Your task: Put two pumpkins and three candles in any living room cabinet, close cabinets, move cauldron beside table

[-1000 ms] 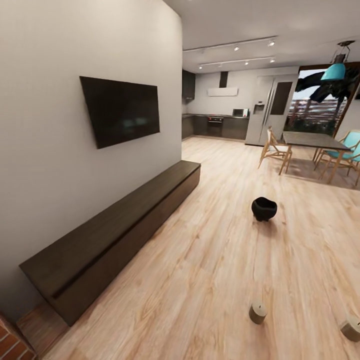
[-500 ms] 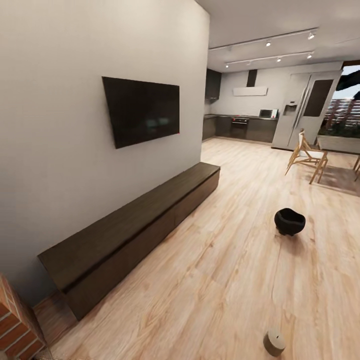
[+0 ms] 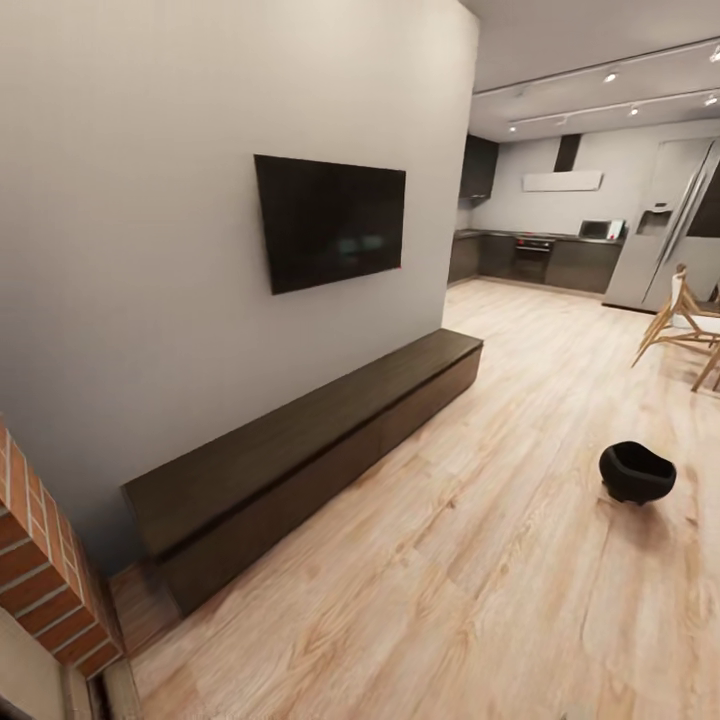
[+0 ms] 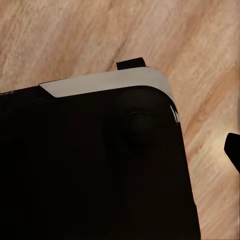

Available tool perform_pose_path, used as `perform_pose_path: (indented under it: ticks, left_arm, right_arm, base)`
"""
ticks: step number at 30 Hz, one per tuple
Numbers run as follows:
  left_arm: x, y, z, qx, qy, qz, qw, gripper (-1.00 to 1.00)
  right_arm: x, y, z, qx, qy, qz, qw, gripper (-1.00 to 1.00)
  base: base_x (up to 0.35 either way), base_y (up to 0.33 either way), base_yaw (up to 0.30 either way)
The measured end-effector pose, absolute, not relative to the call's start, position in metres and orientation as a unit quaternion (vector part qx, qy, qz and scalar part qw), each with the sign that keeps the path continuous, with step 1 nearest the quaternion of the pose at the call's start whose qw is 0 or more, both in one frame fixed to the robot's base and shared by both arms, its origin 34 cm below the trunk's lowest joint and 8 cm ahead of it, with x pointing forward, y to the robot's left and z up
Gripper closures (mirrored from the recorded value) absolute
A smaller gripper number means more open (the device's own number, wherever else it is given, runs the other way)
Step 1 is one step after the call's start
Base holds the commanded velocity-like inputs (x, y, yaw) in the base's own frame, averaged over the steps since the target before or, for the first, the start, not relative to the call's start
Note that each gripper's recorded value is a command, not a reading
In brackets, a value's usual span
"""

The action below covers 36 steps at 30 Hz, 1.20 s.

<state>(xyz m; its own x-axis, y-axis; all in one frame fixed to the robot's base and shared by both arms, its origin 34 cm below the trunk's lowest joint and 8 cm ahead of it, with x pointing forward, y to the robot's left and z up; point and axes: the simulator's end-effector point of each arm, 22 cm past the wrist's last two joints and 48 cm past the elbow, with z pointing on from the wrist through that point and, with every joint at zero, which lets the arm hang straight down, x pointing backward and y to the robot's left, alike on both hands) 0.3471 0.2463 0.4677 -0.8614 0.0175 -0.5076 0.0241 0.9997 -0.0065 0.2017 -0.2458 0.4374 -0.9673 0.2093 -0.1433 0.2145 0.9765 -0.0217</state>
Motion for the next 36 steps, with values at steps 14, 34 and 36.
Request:
perform_pose_path:
  ticks: [14,34,36]
  left_arm:
    - [0.3470,0.2463,0.4677,0.011,0.965,-0.006,0.263,-1.00]
    - [0.3470,0.2462,0.4679,0.011,0.965,-0.006,0.263,-1.00]
    - [0.3470,0.2462,0.4679,0.011,0.965,-0.006,0.263,-1.00]
  right_arm:
    - [0.2017,-0.2457,0.4374,0.106,0.992,-0.018,0.070,-1.00]
    - [0.2021,-0.2460,0.4375,0.104,0.992,-0.018,0.071,-1.00]
    - [0.2022,-0.2461,0.4375,0.104,0.992,-0.018,0.071,-1.00]
  base:
    - [0.003,-0.083,0.289]
    - [0.211,-0.165,0.264]
    - [0.274,-0.178,0.044]
